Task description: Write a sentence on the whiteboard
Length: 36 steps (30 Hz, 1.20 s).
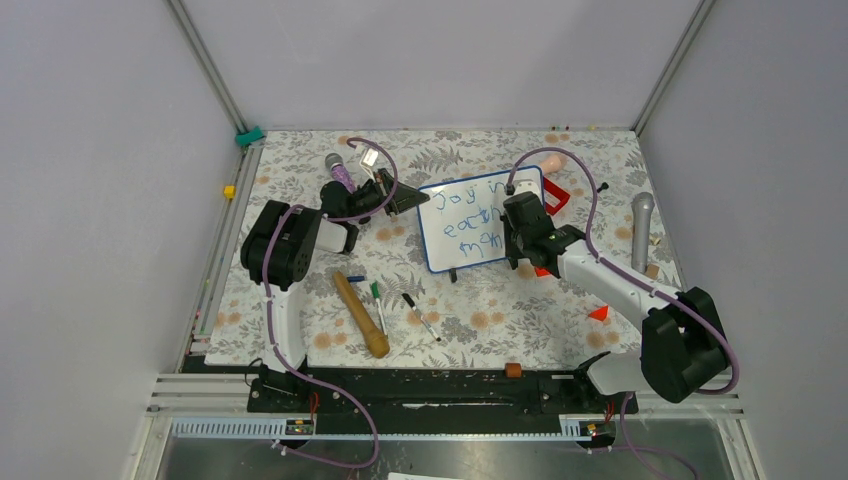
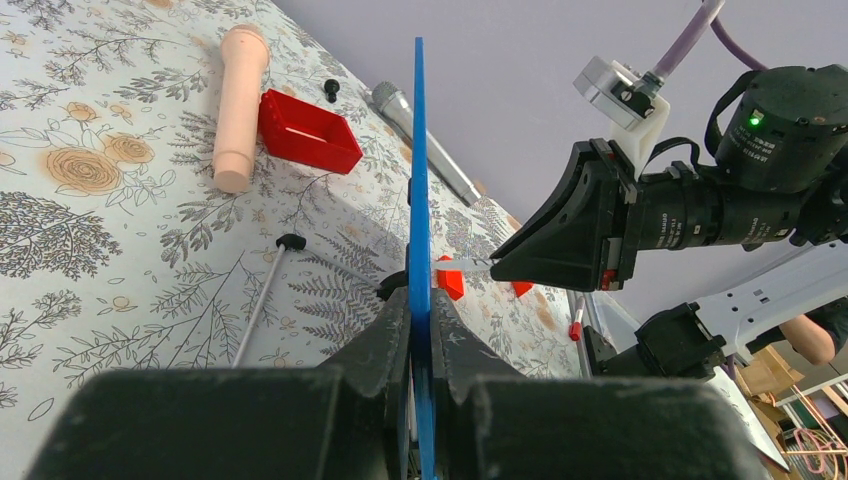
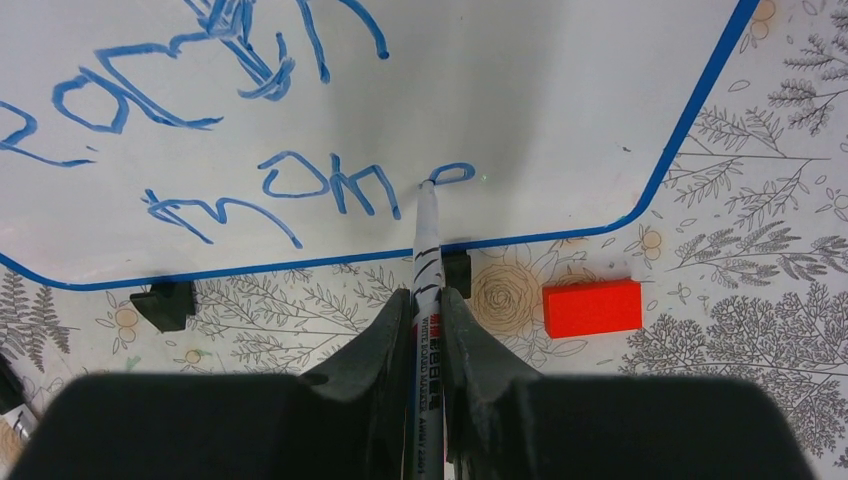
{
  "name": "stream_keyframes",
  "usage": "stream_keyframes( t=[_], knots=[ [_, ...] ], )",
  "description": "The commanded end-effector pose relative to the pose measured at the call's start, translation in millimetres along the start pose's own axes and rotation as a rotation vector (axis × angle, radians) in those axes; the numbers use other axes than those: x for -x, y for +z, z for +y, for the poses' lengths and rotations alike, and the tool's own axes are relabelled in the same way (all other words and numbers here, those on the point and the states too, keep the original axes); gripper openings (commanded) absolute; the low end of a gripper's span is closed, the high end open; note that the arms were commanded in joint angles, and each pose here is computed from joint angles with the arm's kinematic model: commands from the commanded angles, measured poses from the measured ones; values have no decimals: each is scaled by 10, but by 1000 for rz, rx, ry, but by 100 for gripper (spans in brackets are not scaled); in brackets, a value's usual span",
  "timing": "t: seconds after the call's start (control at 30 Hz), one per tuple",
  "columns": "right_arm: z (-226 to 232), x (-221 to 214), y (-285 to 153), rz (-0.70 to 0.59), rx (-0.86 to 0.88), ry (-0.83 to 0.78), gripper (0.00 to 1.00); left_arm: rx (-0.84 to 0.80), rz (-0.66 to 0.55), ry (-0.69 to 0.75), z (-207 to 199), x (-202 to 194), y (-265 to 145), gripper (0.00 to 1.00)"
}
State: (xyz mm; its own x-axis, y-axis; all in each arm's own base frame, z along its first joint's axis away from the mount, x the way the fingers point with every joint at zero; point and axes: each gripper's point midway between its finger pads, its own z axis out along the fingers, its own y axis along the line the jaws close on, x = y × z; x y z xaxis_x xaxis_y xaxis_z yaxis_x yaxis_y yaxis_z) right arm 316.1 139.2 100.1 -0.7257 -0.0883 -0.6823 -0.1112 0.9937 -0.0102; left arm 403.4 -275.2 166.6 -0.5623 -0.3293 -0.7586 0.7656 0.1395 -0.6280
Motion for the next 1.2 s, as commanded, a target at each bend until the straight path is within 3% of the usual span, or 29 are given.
stream_keyframes(
  t=[0.0,0.47,0.9,1.17],
  knots=[
    [48,-55,30,4,33,17,0,-54,32,122,-97,-62,5,0],
    [-248,102,-77,-59,-125,24,0,-55,32,123,-103,-60,7,0],
    [-174,423,-433,-210,-26,62,0,-55,31,125,-103,-56,8,0],
    [-207,385,-281,-147,-70,48,0,-55,31,126,-101,-55,5,0]
  ],
)
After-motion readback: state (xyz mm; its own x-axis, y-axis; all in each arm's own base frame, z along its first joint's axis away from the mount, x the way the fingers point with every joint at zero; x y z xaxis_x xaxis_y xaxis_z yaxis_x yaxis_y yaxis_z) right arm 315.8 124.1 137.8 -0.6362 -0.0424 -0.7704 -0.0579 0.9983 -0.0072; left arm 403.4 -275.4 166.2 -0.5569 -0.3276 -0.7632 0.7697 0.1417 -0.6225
